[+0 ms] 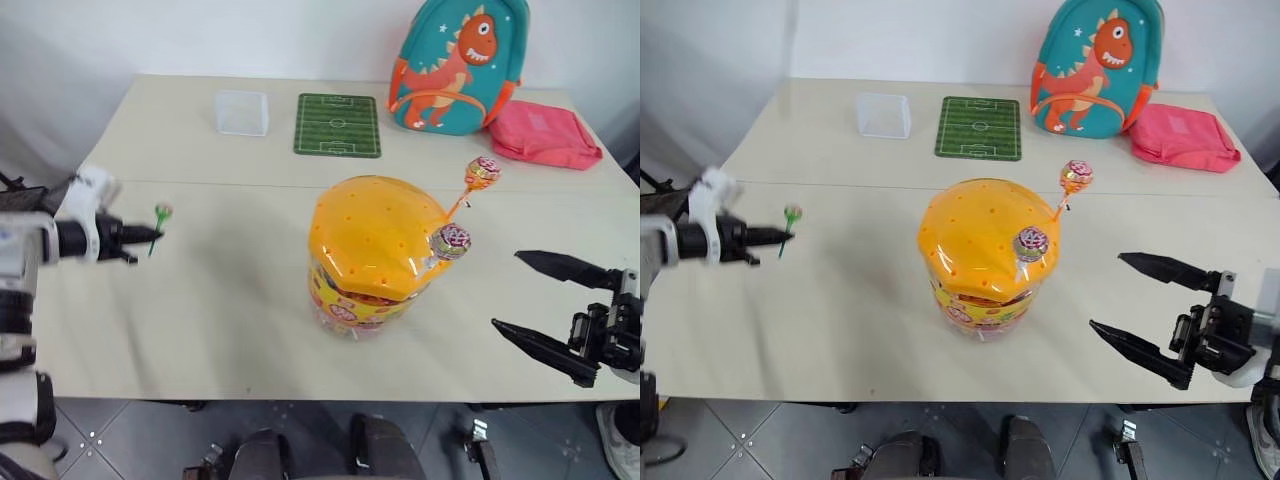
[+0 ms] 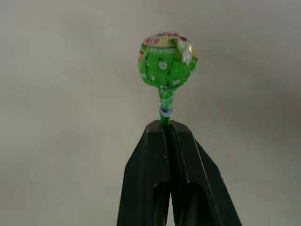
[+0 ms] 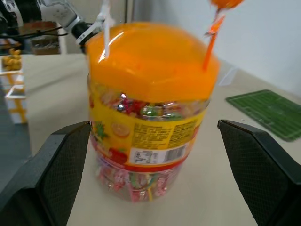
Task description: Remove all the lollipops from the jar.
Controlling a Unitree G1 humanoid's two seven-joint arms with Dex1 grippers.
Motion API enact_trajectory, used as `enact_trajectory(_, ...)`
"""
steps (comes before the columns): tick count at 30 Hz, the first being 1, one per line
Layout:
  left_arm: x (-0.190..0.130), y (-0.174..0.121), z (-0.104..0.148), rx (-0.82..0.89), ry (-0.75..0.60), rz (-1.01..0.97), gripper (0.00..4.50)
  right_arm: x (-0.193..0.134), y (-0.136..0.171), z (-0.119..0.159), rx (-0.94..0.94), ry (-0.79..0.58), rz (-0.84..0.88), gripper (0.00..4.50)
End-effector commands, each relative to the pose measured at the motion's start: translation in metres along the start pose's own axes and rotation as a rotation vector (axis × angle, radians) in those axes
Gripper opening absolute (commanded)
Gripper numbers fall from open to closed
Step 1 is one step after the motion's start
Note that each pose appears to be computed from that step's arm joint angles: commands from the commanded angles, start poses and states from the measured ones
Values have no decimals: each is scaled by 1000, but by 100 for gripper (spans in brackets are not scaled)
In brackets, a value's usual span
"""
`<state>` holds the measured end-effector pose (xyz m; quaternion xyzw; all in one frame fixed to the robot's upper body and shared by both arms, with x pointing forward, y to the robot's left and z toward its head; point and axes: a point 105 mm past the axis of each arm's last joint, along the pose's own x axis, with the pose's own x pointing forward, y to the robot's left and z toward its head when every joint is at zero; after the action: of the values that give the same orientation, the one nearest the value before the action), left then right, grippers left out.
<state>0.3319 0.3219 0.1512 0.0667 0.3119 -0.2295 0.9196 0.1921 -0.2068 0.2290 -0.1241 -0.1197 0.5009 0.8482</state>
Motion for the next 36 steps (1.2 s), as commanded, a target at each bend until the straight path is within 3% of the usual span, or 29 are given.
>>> enact_trajectory(1, -14, 3, -12, 21, 28, 77, 4, 0, -1, 4, -40, -3, 28, 450)
enact_trajectory(3, -14, -1, -20, 19, 53, 72, 4, 1, -4, 5, -42, -3, 30, 450)
enact_trajectory(9, -18, -12, -9, 34, -6, 4, 154, 1, -12, 8, -32, -18, 8, 450)
enact_trajectory(11, -37, -15, 6, 82, -84, -77, 215, -1, -22, 14, 56, -31, -48, 450)
enact_trajectory(12, -49, -6, 1, 137, -23, -42, 242, -1, -29, 12, 130, -1, -81, 450)
enact_trajectory(13, -58, 1, -4, 174, 32, -11, 242, 0, -33, 10, 180, 26, -102, 450)
enact_trajectory(14, -64, -4, 5, 254, -39, -75, 242, 2, -38, 11, 182, 30, -133, 450)
enact_trajectory(16, -73, -26, 17, 364, -198, -248, 242, 9, -42, 18, 167, -27, -129, 450)
enact_trajectory(18, -78, -32, 38, 388, -393, -254, 242, 15, -45, 22, 162, -64, -119, 450)
enact_trajectory(21, -80, -66, 58, 494, -596, -366, 242, 24, -52, 27, 169, -101, -117, 450)
enact_trajectory(24, -82, -102, 71, 450, -745, -512, 242, 33, -57, 32, 177, -128, -105, 450)
enact_trajectory(25, -82, -120, 78, 421, -787, -585, 260, 39, -58, 33, 182, -130, -88, 450)
enact_trajectory(29, -85, -169, 87, 376, -834, -798, 359, 49, -59, 33, 204, -118, -40, 450)
enact_trajectory(32, -90, -186, 88, 370, -836, -879, 448, 53, -54, 33, 220, -114, 15, 450)
enact_trajectory(36, -93, -194, 86, 371, -822, -946, 448, 56, -50, 30, 224, -84, 62, 450)
